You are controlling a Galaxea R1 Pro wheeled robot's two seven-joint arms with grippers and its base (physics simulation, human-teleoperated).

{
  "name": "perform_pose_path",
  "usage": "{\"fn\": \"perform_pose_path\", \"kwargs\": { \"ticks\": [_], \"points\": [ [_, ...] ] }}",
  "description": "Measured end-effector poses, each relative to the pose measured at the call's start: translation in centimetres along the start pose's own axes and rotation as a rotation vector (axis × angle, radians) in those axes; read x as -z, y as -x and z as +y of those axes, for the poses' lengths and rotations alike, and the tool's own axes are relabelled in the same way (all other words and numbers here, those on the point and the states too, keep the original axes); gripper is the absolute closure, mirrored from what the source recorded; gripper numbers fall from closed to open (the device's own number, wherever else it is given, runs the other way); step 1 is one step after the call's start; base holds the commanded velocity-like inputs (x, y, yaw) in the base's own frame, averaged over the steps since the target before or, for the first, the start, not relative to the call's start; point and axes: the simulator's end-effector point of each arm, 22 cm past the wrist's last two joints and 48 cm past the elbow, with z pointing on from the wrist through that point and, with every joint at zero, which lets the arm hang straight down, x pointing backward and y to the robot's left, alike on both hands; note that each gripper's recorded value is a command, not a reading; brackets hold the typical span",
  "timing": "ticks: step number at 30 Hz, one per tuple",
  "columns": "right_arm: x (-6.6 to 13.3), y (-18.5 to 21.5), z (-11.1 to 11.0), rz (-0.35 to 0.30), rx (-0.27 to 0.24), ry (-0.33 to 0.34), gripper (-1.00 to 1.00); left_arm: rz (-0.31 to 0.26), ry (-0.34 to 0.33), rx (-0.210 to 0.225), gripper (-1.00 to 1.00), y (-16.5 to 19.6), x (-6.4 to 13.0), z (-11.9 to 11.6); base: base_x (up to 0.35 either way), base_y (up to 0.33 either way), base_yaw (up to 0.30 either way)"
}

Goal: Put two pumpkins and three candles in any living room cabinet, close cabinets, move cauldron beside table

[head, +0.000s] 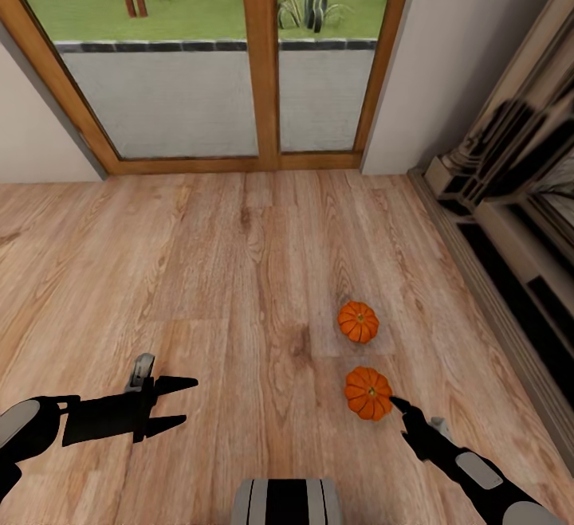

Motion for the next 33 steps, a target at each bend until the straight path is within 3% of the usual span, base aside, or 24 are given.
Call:
{"fn": "perform_pose_path", "kwargs": {
  "ticks": [8,26,33],
  "points": [
    [0.2,-0.3,2.4,0.017,-0.008,0.110,-1.00,0.001,0.000,0.000,-1.00,0.0,0.0,0.0,0.000,0.000,0.000],
    [-1.0,-1.2,-1.0,0.034,-0.025,0.057,-1.00,0.026,0.029,0.057,-1.00,0.2,-1.4,2.8,0.000,0.000,0.000],
    [-1.4,-1.6,-0.9,0.041,-0.031,0.104,-1.00,0.037,0.040,0.078,-1.00,0.2,-1.9,3.9,0.000,0.000,0.000]
  ]
}}
